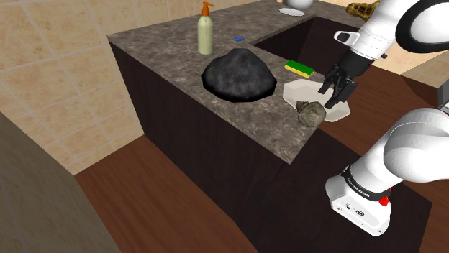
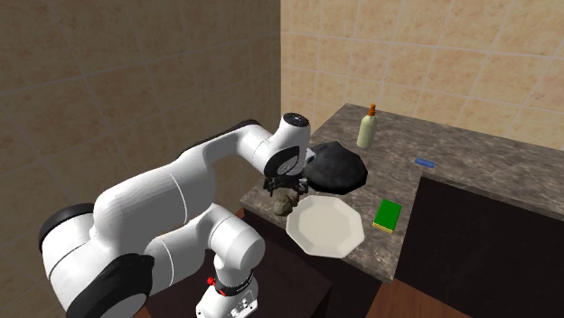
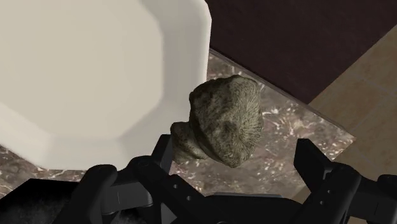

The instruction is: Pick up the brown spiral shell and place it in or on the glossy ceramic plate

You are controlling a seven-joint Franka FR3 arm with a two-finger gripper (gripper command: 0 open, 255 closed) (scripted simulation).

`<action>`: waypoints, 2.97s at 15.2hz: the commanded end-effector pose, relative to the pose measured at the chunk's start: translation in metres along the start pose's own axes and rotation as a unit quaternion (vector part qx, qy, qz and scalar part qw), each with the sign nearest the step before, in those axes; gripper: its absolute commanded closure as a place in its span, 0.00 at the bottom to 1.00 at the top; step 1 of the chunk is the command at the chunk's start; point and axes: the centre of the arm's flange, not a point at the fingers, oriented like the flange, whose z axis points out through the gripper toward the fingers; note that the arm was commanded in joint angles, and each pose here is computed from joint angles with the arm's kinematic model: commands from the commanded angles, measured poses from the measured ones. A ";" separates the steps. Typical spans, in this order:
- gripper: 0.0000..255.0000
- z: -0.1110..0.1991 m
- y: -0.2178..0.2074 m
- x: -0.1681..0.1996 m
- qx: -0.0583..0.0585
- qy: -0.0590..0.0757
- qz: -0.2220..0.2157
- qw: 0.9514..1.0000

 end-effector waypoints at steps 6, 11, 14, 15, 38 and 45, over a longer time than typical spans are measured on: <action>0.00 0.033 0.000 -0.003 0.004 0.004 0.001 1.000; 0.00 0.033 0.000 -0.003 0.004 0.004 0.001 1.000; 1.00 0.033 0.000 -0.003 0.004 0.004 0.001 1.000; 1.00 0.033 0.000 -0.003 0.004 0.004 0.001 1.000; 0.00 0.001 0.054 -0.030 0.121 0.005 0.147 0.982; 0.00 0.035 0.064 -0.047 0.166 0.005 0.202 0.965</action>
